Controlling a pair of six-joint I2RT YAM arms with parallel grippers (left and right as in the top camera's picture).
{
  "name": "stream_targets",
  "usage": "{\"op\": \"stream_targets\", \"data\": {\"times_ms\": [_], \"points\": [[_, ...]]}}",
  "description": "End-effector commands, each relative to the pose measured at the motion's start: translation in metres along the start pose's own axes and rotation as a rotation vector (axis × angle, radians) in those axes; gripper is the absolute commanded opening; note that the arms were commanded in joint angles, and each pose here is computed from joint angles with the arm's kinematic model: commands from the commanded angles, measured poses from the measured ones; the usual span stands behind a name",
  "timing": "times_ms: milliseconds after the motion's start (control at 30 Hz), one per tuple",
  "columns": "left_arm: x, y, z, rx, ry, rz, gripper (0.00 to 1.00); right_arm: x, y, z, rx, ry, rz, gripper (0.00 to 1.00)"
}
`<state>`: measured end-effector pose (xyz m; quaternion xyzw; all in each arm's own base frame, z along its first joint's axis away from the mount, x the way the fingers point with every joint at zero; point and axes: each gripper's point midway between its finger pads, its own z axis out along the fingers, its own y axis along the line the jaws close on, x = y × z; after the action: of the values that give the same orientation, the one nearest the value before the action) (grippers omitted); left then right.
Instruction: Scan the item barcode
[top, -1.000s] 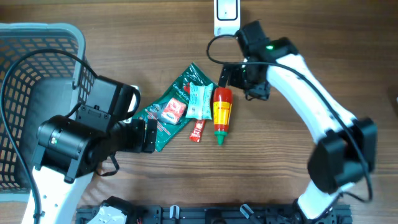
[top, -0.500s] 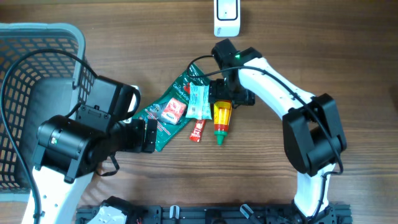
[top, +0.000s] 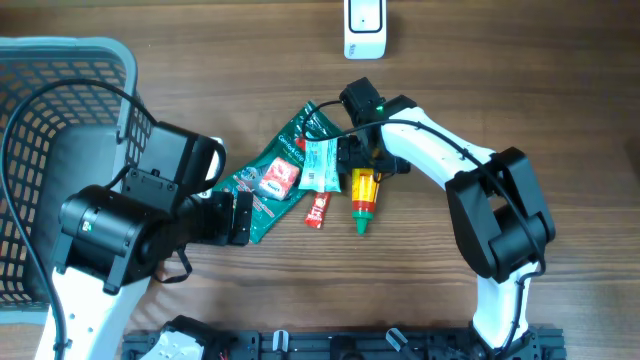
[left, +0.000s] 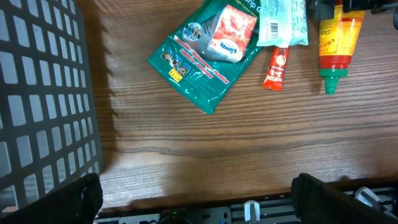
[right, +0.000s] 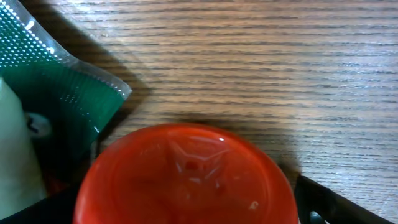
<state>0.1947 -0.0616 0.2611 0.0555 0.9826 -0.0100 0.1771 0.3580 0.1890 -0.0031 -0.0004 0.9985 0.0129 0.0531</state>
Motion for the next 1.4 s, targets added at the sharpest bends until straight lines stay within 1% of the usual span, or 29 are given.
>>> {"op": "stream_targets", "data": {"times_ms": [0, 67, 100, 133, 167, 233, 333, 433, 500, 567, 633, 667, 733, 800, 900, 933, 1000, 1033, 1100, 1200, 1367], "points": [[0.000, -0.001, -0.002, 0.013, -0.009, -0.015, 1.00, 0.013, -0.004, 0.019, 0.006, 0.047, -0.004, 0.99], [0.000, -0.001, -0.002, 0.013, -0.010, -0.015, 1.00, 0.011, -0.003, 0.019, 0.000, 0.037, -0.003, 0.90], [0.000, -0.001, -0.002, 0.013, -0.009, -0.015, 1.00, 0.010, -0.002, 0.019, -0.002, 0.032, 0.006, 0.80], [0.000, -0.001, -0.002, 0.013, -0.009, -0.015, 1.00, 0.009, -0.002, 0.019, -0.005, 0.029, 0.010, 0.74], [0.000, -0.001, -0.002, 0.013, -0.010, -0.015, 1.00, 0.009, -0.002, 0.019, -0.004, 0.027, 0.033, 0.72], [0.000, -0.001, -0.002, 0.013, -0.009, -0.015, 1.00, 0.009, -0.002, 0.019, -0.003, 0.030, 0.075, 0.66], [0.000, -0.001, -0.002, 0.013, -0.009, -0.015, 1.00, 0.009, -0.007, 0.016, 0.006, 0.041, 0.141, 0.64], [0.000, -0.001, -0.002, 0.013, -0.009, -0.015, 1.00, 0.014, -0.018, 0.007, 0.041, 0.086, 0.249, 0.63], [0.000, -0.001, -0.002, 0.013, -0.009, -0.015, 1.00, 0.016, -0.026, -0.002, 0.067, 0.118, 0.327, 0.60], [0.000, -0.001, -0.002, 0.013, -0.009, -0.015, 1.00, 0.017, -0.037, -0.015, 0.101, 0.152, 0.435, 0.57], [0.000, -0.001, -0.002, 0.013, -0.009, -0.015, 1.00, 0.021, -0.046, -0.025, 0.139, 0.183, 0.550, 0.57], [0.000, -0.001, -0.002, 0.013, -0.009, -0.015, 1.00, 0.022, -0.050, -0.028, 0.152, 0.193, 0.595, 0.59], [0.000, -0.001, -0.002, 0.013, -0.009, -0.015, 1.00, 0.027, -0.060, -0.031, 0.190, 0.208, 0.750, 0.62], [0.000, -0.001, -0.002, 0.013, -0.009, -0.015, 1.00, 0.027, -0.068, -0.030, 0.225, 0.197, 0.934, 0.68], [0.000, -0.001, -0.002, 0.013, -0.010, -0.015, 1.00, 0.028, -0.071, -0.027, 0.257, 0.168, 1.230, 0.72], [0.000, -0.001, -0.002, 0.013, -0.010, -0.015, 1.00, 0.027, -0.068, -0.026, 0.245, 0.171, 1.288, 0.72], [0.000, -0.001, -0.002, 0.013, -0.009, -0.015, 1.00, 0.025, -0.061, -0.025, 0.216, 0.189, 1.339, 0.79], [0.000, -0.001, -0.002, 0.013, -0.009, -0.015, 1.00, 0.026, -0.058, -0.025, 0.209, 0.202, 1.358, 0.84], [0.000, -0.001, -0.002, 0.013, -0.009, -0.015, 1.00, 0.025, -0.058, -0.027, 0.201, 0.206, 1.342, 0.90], [0.000, -0.001, -0.002, 0.013, -0.009, -0.015, 1.00, 0.019, -0.060, -0.037, 0.158, 0.196, 1.236, 1.00], [0.000, -0.001, -0.002, 0.013, -0.009, -0.015, 1.00, -0.002, -0.066, -0.086, 0.017, 0.104, 0.996, 1.00]]}}
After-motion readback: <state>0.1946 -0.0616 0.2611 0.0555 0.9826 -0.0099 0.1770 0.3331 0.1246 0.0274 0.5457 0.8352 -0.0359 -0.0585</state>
